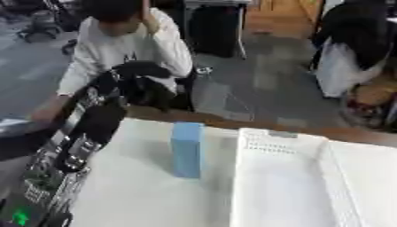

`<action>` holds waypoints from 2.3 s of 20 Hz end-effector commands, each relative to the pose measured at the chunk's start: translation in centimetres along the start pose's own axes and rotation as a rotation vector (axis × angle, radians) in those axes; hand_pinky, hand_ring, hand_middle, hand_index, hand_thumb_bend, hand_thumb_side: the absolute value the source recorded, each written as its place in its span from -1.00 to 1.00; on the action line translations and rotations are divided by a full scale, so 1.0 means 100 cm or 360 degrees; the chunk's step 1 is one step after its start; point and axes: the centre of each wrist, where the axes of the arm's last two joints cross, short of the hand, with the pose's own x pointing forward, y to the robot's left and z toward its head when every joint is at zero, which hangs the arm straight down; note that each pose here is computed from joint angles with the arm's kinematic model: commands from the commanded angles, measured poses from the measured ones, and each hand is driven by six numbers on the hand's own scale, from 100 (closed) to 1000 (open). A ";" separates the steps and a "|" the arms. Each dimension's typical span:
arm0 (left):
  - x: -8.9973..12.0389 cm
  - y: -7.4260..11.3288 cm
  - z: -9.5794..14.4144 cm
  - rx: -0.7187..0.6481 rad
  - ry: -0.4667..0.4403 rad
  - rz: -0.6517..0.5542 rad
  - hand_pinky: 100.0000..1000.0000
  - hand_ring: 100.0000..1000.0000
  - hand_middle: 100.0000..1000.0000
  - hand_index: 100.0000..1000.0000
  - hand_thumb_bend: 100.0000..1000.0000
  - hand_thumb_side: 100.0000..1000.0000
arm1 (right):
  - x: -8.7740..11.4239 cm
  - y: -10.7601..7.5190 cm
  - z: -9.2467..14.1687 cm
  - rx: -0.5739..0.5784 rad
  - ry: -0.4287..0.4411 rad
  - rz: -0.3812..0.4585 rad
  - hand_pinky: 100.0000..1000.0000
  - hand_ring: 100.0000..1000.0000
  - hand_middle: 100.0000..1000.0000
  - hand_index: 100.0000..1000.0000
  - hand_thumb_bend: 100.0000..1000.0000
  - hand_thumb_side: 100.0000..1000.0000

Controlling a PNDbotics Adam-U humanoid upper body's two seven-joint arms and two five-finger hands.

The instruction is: Pick up objects on the table and place them in the box.

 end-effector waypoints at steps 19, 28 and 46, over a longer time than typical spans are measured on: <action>-0.047 0.069 -0.006 -0.0429 0.0163 -0.0455 0.16 0.29 0.58 0.81 0.33 0.25 | -0.011 -0.017 -0.005 -0.0378 -0.0261 -0.0160 -1.00 -0.53 -0.66 -0.31 -1.00 0.47; -0.066 0.095 -0.009 -0.0569 0.0373 -0.0672 0.20 0.32 0.63 0.87 0.78 0.20 | -0.013 -0.018 -0.006 -0.0354 -0.0264 -0.0174 -1.00 -0.52 -0.66 -0.30 -1.00 0.48; -0.089 0.128 -0.002 -0.0774 0.0605 -0.0944 0.31 0.41 0.67 0.89 0.73 0.36 | -0.012 -0.018 -0.006 -0.0317 -0.0272 -0.0191 -1.00 -0.52 -0.66 -0.30 -1.00 0.47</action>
